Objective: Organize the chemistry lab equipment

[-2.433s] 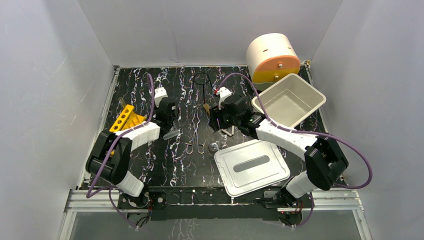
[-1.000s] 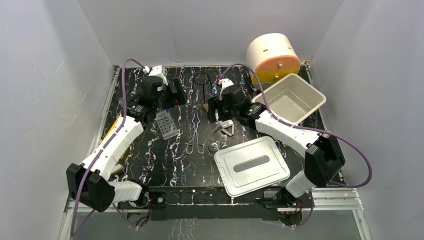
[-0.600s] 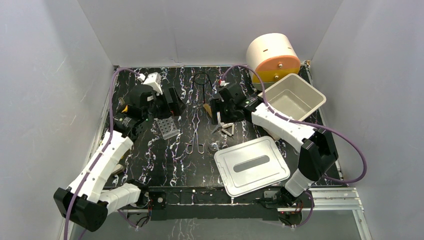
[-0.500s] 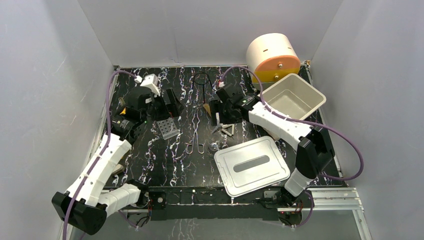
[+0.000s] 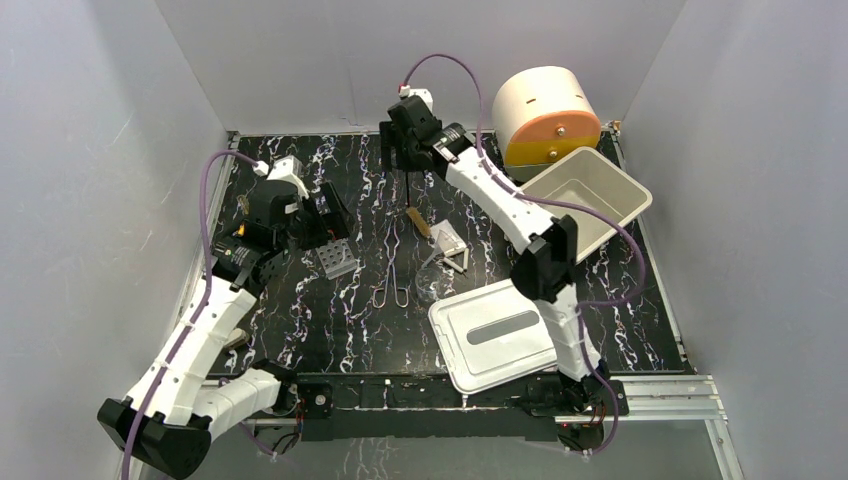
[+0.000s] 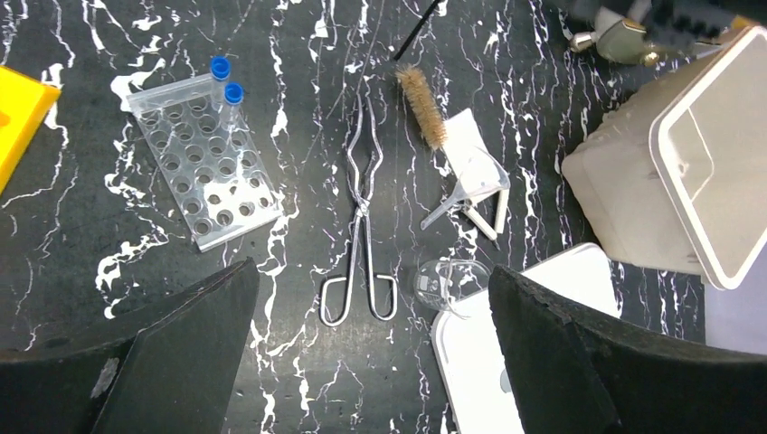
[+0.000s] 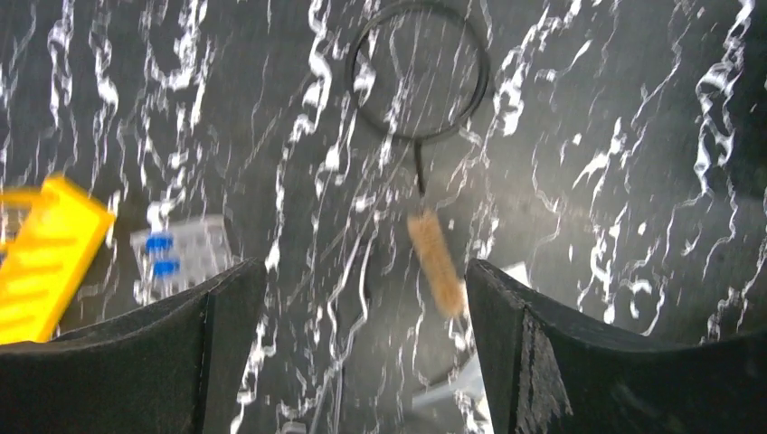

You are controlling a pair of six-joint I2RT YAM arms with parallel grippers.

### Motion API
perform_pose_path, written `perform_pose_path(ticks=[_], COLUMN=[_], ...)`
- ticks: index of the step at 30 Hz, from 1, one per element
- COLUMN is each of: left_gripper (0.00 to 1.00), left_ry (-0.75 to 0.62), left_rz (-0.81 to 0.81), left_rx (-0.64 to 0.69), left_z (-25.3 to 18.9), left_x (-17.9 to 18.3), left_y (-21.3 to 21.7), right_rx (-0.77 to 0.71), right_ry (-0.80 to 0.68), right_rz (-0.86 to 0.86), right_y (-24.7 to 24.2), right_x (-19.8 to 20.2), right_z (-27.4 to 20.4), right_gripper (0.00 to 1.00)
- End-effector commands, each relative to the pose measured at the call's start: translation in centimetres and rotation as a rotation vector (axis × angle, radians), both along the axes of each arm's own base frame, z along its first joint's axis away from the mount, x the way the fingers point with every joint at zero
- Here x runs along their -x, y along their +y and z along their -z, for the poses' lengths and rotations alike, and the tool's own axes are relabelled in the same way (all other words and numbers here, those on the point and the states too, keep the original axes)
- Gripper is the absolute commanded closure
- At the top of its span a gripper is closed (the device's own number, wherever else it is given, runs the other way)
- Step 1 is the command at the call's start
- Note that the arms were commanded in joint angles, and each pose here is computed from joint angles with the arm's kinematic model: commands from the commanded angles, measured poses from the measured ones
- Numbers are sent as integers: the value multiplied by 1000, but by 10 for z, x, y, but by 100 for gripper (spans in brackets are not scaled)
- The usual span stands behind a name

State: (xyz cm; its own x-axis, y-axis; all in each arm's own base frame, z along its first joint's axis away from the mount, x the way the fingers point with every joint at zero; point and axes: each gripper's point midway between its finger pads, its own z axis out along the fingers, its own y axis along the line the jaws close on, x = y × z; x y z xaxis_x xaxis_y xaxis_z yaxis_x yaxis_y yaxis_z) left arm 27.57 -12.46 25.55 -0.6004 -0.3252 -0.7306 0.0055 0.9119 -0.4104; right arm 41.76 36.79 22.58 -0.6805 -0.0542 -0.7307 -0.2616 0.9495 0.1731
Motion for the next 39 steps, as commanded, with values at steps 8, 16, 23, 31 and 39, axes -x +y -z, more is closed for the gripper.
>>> perform_pose_path(ticks=[8,16,23,31,39], left_gripper=[2,2,2,2,2], left_ry=[0,58,67,65,71], left_rz=[-104,-104,-103,-108,-114], left_rx=[-23,-42,-44,-57,-48], left_z=[-11,5,6,6,8], left_x=[-12,-24,-28,-29,-24], left_y=[12,6,4,6,8], right_rx=[20,59,11,-82,-176], right_ry=[-123,-143,-145,-237,-260], right_rz=[105,36,32,51,-81], right_y=[-28,-17,-12,-18,6], right_x=[-111,-133,-137,-126,-117], right_z=[33,63,58,-11,-24], right_gripper=[18,24,27,27,28])
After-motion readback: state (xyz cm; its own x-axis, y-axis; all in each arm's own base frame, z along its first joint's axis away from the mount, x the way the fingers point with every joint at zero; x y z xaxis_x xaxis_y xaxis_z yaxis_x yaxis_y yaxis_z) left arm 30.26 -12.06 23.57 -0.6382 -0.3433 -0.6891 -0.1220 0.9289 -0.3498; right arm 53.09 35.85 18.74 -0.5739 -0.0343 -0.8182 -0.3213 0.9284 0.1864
